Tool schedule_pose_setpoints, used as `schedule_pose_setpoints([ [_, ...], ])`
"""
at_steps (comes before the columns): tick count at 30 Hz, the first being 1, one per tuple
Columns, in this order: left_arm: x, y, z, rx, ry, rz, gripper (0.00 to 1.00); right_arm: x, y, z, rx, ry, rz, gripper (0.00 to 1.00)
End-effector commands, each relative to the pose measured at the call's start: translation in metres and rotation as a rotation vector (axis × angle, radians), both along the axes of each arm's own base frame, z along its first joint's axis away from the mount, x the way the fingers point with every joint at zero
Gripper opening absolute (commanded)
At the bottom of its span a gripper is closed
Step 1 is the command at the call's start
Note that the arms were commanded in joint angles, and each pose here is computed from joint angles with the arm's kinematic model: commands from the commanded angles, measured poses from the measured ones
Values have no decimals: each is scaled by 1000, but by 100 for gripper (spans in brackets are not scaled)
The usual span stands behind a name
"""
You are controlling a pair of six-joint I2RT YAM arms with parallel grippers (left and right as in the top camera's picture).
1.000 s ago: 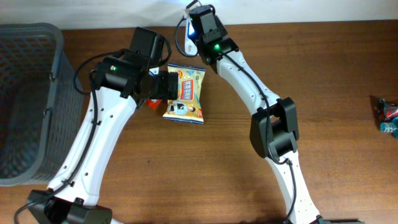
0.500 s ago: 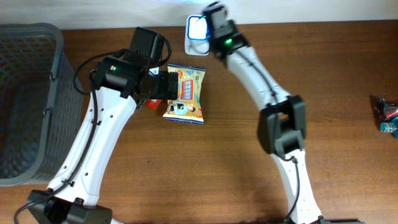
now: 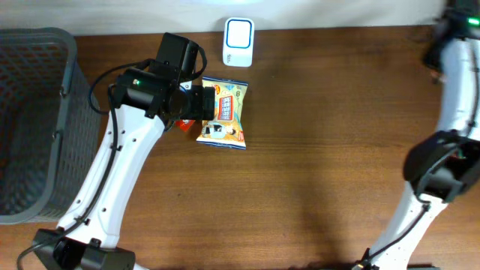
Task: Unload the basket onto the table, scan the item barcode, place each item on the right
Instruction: 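Carry the tissue pack to the right table edge and release it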
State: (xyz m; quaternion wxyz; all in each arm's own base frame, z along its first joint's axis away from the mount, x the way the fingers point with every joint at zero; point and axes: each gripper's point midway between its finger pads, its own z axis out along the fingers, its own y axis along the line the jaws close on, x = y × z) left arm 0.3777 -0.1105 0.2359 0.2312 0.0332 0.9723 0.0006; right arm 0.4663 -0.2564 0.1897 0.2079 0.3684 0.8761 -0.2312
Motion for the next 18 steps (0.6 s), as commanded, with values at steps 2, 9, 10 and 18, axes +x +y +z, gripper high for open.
schedule_pose_setpoints([
  [2,2,1,0,13,-4,-9,99,-53,-64,-18,61,21,-188,4],
  [9,2,1,0,13,-4,-9,99,-94,-101,-62,253,-18,-284,4],
  [10,2,1,0,13,-4,-9,99,-98,-104,-68,267,-14,-294,7],
  [18,2,1,0,13,-4,-9,99,-112,-100,-104,299,43,-312,54],
])
